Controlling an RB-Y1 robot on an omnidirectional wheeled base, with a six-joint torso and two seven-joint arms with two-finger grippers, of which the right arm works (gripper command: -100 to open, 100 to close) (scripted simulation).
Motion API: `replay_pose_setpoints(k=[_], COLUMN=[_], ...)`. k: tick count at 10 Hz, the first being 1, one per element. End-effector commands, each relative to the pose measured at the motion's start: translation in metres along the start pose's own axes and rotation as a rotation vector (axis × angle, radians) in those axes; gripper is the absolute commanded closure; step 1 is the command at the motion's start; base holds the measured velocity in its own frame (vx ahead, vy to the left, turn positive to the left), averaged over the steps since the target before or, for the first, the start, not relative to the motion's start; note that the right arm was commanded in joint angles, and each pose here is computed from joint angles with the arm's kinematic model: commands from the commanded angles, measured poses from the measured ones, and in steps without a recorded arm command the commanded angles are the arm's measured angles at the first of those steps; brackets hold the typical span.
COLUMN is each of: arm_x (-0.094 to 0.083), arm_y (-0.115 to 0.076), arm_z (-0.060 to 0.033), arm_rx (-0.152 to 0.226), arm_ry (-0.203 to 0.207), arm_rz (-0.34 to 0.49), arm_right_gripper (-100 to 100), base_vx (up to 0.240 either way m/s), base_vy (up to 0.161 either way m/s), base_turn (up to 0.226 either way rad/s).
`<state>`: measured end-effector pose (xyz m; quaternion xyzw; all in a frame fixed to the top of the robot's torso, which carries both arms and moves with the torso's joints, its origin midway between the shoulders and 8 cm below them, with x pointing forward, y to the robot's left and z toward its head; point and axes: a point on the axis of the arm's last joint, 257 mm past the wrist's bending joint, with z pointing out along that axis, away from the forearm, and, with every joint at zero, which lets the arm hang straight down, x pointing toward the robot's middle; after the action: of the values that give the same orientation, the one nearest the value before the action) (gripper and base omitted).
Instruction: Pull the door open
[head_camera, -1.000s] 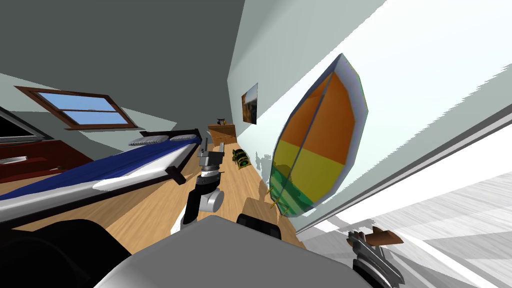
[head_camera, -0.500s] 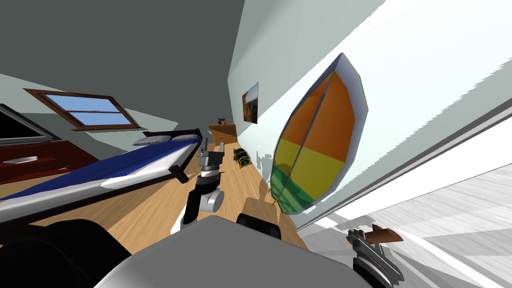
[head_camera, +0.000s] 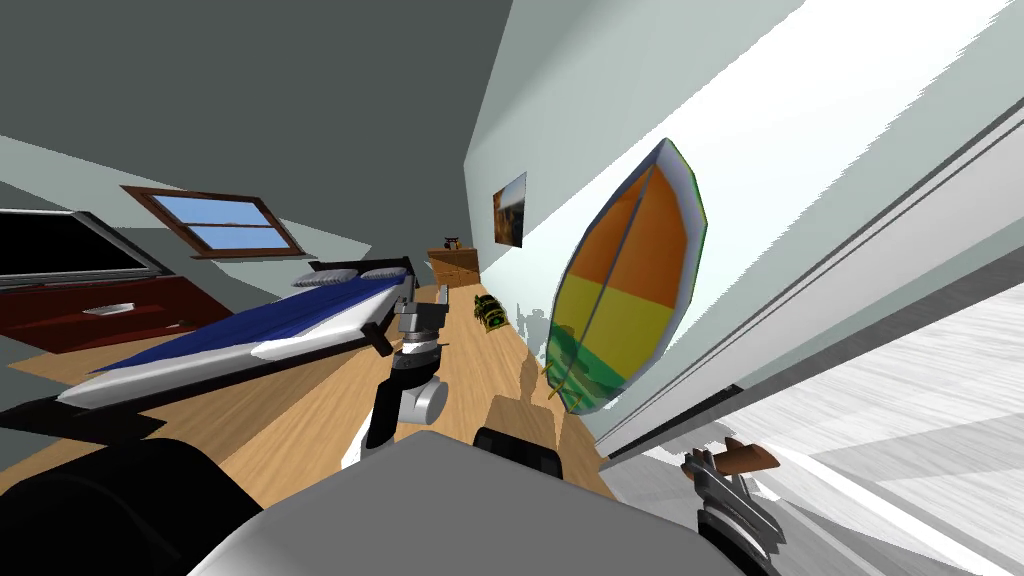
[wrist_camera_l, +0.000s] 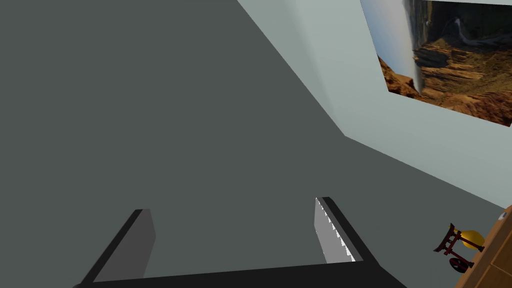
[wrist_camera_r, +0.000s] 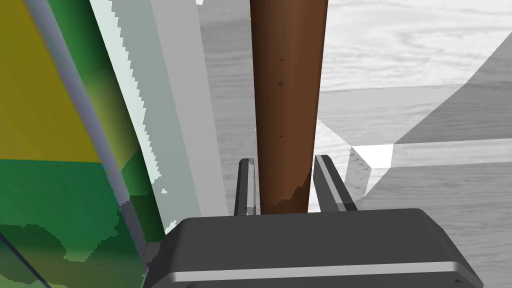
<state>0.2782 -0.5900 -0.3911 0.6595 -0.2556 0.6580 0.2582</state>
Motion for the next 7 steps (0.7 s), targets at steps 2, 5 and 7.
replay_pose_setpoints(k=[2,5,7], arm_x=[-0.001,0.0,0.0], arm_y=[-0.018,-0.028,-0.037], arm_z=[-0.0007,-0.0046,-0.0075], arm_rx=[0.06,0.098,0.133], arm_ry=[0.0,0.001,0.002], arm_rz=[0.003,0.003,0.003], arm_right_gripper=[100,100,100], base_vx=[-0.239,-0.165,-0.219], base_vy=[0.017,0.033,0.008], base_turn=[0.097,0.057,0.066])
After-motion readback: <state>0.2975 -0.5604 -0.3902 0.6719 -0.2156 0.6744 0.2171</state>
